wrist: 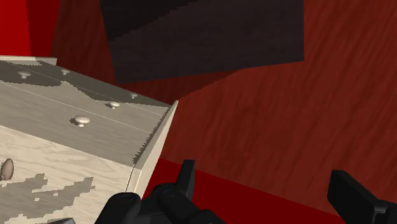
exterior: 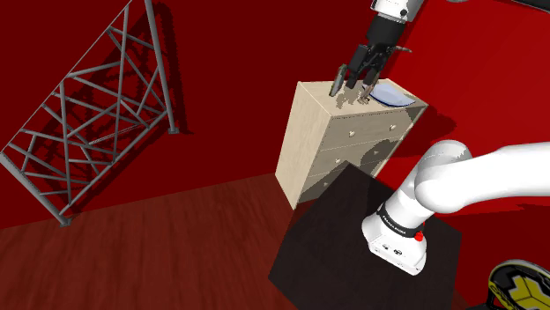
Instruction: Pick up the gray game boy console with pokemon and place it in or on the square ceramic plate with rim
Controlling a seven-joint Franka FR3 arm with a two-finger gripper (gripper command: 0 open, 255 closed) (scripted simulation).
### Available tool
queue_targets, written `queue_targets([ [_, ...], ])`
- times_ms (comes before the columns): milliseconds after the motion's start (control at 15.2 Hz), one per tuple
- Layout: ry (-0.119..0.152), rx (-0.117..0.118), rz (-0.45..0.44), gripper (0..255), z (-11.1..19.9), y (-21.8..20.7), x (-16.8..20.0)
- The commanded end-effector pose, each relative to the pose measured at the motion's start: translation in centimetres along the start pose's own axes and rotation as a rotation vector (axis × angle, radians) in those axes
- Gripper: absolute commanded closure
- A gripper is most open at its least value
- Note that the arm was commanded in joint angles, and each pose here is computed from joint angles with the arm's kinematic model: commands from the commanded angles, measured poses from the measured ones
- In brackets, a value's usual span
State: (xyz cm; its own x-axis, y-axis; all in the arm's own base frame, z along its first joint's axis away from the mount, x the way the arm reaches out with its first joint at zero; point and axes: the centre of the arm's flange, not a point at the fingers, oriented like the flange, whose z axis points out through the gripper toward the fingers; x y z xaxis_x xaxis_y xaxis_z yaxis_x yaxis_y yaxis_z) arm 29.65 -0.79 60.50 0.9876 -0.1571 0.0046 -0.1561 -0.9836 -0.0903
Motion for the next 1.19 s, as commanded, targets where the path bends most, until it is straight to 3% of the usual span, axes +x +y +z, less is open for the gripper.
queue_targets([
  [0,0.0,0.0,0.0,0,0.0,0.0,0.0],
  [528,-0.007,-0.026,-0.249,0,1.4,9.5,3.3],
  [1122,-0.015,-0.056,-0.528,0,2.8,18.9,9.6],
])
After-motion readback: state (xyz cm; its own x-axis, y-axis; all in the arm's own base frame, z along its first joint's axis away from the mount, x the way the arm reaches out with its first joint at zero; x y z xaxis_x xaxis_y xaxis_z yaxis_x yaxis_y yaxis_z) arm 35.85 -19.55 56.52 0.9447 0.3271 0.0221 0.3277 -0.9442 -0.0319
